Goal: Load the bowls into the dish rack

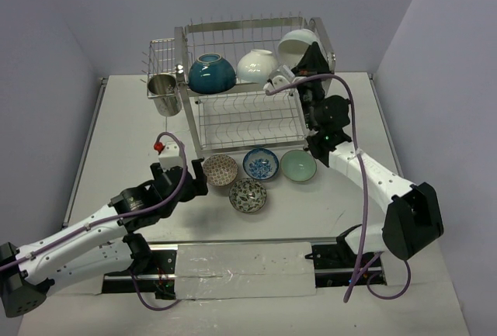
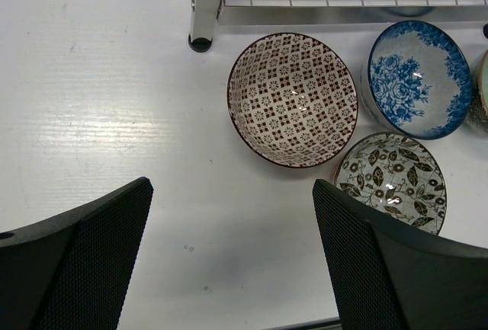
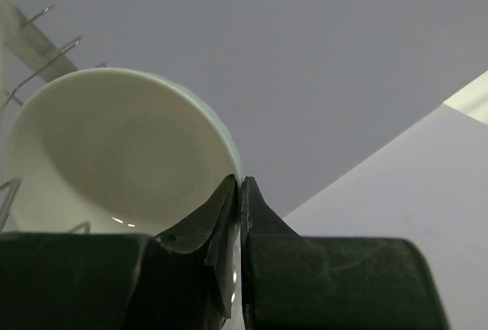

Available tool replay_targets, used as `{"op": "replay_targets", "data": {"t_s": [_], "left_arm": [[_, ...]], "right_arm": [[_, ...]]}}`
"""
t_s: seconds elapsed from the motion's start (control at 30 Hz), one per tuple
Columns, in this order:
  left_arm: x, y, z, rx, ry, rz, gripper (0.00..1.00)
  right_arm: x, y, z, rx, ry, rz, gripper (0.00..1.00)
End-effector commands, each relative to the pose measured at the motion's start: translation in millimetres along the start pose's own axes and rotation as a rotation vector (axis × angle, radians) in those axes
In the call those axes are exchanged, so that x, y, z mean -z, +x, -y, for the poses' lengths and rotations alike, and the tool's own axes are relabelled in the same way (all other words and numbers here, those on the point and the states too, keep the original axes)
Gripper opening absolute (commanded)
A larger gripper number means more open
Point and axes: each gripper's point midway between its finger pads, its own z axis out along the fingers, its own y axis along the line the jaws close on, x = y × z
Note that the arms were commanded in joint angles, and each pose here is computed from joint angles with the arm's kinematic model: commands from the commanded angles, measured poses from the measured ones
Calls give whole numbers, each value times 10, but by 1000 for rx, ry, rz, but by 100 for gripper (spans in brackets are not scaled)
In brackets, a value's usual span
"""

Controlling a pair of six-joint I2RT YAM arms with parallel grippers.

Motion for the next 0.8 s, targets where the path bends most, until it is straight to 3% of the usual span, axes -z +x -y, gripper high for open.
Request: {"op": "replay_targets", "data": {"t_s": [0.0,0.33,0.5,0.77], "left_arm": [[14,-87,-2,40,2,39,91],[40,-126,-8,48,8,54,91],[51,-144,-13,54,9,62,91],[48,-143,-16,55,9,64,91]], "right_arm": [[149,-191,592,21,186,66,0],[452,-30,505,80,195,22,0],[621,30,481,63,206,13,6],[818,124,344,49,184,-15,8]]}}
